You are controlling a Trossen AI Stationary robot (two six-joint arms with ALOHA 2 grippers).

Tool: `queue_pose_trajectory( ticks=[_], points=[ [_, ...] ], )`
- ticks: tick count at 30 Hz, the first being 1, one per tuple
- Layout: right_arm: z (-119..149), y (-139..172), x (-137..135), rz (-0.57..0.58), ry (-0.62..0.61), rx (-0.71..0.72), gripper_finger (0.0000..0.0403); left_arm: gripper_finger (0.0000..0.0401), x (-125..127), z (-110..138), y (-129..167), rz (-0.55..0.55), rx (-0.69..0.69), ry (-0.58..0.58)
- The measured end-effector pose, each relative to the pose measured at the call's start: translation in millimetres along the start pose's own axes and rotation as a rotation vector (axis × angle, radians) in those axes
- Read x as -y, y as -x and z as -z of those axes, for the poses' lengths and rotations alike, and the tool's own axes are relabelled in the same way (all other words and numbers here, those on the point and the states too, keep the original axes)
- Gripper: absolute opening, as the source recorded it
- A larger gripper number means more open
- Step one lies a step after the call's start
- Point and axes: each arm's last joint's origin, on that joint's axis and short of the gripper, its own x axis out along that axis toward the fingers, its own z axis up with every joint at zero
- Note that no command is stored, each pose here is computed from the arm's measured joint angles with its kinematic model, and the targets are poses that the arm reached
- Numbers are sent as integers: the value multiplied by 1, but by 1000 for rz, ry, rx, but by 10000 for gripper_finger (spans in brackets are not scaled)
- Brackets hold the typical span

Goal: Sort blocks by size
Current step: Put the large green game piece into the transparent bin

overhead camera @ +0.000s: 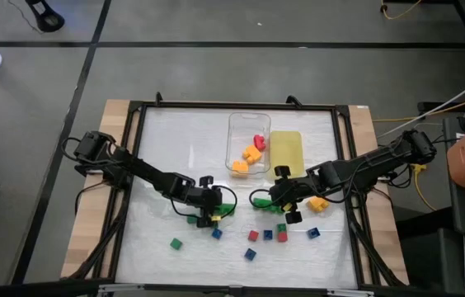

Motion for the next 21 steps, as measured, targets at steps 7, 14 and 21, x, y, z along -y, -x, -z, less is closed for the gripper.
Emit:
queue_pose_trajectory(
  ticks=[7, 14, 21],
  points=[
    [0, 0, 0, 0, 0, -1, 163, 62, -9, -4, 8, -9, 17, 19],
    [1, 0, 0, -1, 1, -6, 163, 71, -18, -18, 25, -5, 115, 58],
    [1, 0, -1, -25, 1, -10, 163, 67, -31, -40, 51, -2, 305, 64]
  ],
)
